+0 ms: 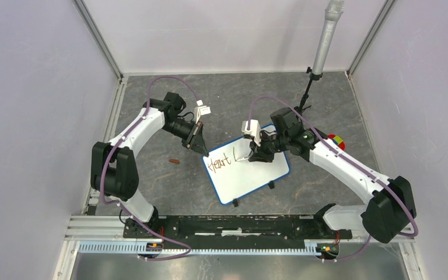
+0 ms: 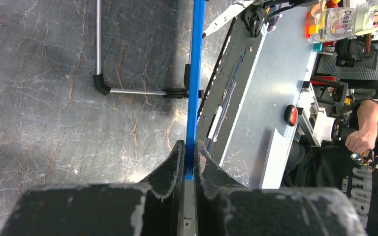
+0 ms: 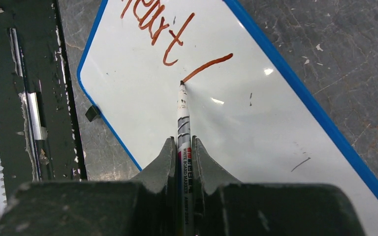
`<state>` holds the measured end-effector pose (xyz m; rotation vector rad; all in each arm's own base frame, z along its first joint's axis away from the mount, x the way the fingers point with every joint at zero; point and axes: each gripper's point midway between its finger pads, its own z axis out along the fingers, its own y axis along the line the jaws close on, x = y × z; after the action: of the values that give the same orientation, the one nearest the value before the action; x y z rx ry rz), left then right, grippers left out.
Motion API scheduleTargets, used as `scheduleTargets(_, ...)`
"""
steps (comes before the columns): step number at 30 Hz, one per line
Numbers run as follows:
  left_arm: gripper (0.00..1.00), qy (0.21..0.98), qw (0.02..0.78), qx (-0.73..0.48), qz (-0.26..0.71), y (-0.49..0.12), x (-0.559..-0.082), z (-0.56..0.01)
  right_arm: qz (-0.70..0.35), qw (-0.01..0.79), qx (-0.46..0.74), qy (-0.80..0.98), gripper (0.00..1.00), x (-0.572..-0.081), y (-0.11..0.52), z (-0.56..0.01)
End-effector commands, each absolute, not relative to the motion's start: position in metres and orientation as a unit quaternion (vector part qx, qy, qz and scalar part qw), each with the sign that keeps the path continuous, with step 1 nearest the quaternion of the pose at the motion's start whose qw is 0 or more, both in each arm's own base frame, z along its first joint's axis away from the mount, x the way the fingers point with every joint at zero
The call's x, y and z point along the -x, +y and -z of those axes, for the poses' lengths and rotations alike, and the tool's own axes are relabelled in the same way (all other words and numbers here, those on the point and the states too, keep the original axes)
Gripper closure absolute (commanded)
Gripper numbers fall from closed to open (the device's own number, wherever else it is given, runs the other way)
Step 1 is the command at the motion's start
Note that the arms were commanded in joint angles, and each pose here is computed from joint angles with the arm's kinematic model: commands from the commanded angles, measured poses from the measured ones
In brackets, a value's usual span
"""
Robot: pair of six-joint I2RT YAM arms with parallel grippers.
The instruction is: Write a sentence on the whiteboard
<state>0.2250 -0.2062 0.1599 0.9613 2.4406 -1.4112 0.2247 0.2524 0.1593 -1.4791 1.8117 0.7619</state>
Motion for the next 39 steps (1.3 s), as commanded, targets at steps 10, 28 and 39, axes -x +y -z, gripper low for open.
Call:
scheduleTargets(10, 0.98, 0.815, 0.085, -0.337, 0.464, -0.205, -0.226, -0.161, -0.263, 0.367, 0.566, 0.690, 1.00, -0.240, 0.256, -0.178)
scheduleTargets(28, 0.98, 0.814, 0.085, -0.338, 0.464, -0.205, -0.225, -0.160, -0.242, 0.370, 0.559, 0.701, 1.00, -0.252, 0.247, -0.178)
scheduleTargets(39, 0.98, 0.813, 0.087, -0.341, 0.464, -0.204, -0.224, -0.162, -0.263, 0.344, 0.562, 0.705, 1.00, -0.233, 0.243, -0.163)
